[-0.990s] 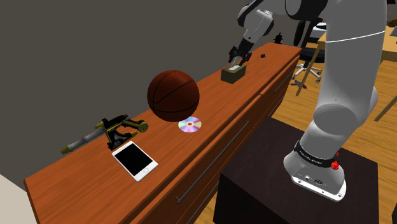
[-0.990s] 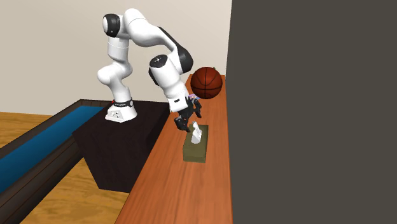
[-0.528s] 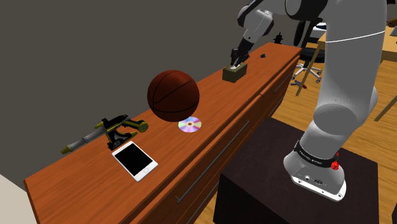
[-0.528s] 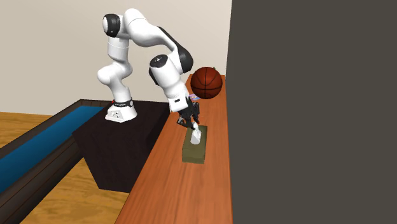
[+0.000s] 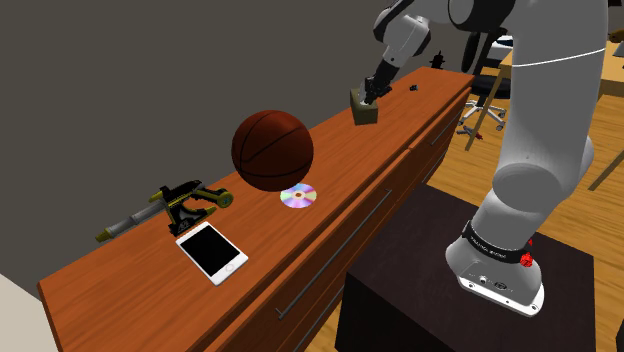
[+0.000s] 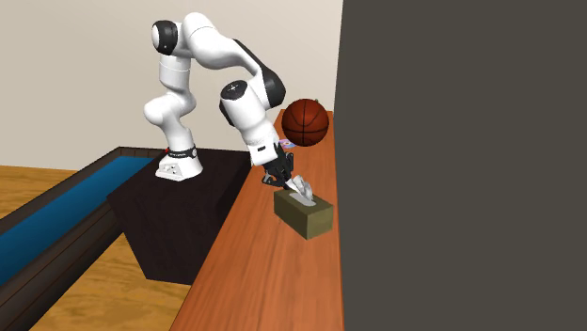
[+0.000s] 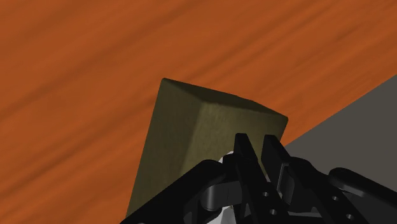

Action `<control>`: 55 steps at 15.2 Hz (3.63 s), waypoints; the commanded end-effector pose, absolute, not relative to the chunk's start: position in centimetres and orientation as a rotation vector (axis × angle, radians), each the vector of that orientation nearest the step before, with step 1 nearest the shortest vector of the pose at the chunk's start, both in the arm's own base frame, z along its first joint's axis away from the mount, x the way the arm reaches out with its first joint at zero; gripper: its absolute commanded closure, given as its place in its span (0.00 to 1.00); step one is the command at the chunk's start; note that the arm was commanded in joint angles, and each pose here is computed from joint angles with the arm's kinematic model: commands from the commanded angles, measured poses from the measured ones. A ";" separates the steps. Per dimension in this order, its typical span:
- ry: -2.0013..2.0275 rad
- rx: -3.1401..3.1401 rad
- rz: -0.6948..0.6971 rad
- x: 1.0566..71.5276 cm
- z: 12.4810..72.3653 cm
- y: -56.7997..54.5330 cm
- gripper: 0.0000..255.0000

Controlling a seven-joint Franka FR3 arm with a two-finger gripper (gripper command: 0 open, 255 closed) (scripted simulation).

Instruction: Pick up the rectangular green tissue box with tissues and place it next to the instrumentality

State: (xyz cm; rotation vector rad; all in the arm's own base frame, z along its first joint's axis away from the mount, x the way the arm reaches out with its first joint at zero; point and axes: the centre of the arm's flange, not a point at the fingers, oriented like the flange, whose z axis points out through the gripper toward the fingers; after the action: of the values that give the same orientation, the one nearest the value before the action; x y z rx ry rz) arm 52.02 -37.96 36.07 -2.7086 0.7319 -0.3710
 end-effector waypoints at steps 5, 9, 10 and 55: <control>0.730 -2.708 -0.367 52.1 38.6 -37.9 1.00; 0.730 -2.708 -0.367 52.1 40.7 -37.9 1.00; 0.730 -2.708 -0.367 52.1 41.2 -37.9 1.00; 0.730 -2.708 -0.367 45.4 58.9 -25.0 1.00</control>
State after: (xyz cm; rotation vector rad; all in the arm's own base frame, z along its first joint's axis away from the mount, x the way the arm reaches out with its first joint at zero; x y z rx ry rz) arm 46.13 -26.16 58.69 -2.7067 0.7300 -0.3667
